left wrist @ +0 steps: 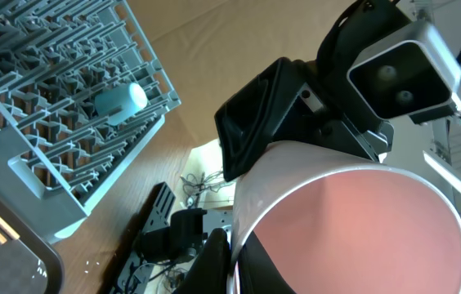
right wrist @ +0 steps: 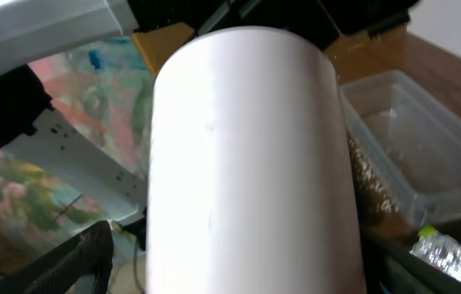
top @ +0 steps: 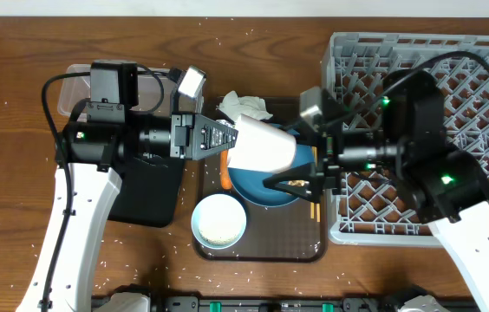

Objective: Sort waste into correct bins and load items into the dishwasher rack
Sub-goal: 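Hand the pink cup from the left gripper to the right gripper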

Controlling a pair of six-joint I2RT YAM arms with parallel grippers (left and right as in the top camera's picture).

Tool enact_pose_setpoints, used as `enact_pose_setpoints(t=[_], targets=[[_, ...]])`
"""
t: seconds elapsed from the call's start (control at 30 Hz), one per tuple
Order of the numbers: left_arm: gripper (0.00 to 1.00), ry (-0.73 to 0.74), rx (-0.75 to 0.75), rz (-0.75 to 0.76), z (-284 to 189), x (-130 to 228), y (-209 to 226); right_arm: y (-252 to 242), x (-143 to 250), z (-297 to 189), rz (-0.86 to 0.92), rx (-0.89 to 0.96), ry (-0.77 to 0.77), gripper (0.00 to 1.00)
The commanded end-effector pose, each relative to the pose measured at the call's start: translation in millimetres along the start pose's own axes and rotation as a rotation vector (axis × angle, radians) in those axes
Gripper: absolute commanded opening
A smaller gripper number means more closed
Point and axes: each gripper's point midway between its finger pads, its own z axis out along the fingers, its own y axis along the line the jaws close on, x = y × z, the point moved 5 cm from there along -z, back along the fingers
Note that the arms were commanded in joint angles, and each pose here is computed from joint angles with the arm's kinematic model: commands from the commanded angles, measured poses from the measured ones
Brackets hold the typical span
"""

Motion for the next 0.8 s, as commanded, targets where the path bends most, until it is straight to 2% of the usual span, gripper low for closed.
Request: enact_pose_setpoints(t=[0.0, 0.2, 0.37, 0.43, 0.47, 0.53, 0.6, 0.63, 0.77], targets=[[0.06, 0.004, 0.024, 0.004, -0.7, -1.5, -5.1, 0.9, -4.2, 9.5, -0.047, -0.001, 0.0, 0.8], [0.06, 0.004, 0.024, 0.004, -0.7, -1.6, -5.1, 2.8, -5.8, 12.6, -0.062, -0.012, -0.004, 0.73], [0.07, 0.003, 0.023, 0.005, -0.7, -1.7, -5.0, 2.7, -5.2, 12.6, -0.059, -0.011, -0.001, 0.58], [0.06, 0.003, 0.023, 0.013, -0.7, -2.3, -5.1, 1.0, -4.9, 12.3, -0.057, 0.002, 0.001, 0.56], [0.15, 0.002, 0.023, 0.022, -0.7, -3.0, -5.3, -1.0, -4.5, 11.7, -0.055, 0.023, 0.003, 0.55], [0.43, 0.001, 0.022, 0.039, -0.8, -4.4, -5.5, -5.1, -3.5, 9.5, -0.049, 0.07, 0.009, 0.55], [0.54, -0.006, 0.004, 0.052, -0.8, -6.2, -3.7, -10.6, -2.2, 3.1, -0.038, 0.143, 0.016, 0.53], [0.72, -0.01, -0.009, 0.051, -1.0, -6.7, -2.1, -14.8, -0.5, -3.9, -0.016, 0.209, 0.022, 0.52], [0.8, -0.012, -0.013, 0.056, -1.0, -7.2, -1.6, -24.6, 7.6, -31.7, 0.062, 0.394, 0.038, 0.5]])
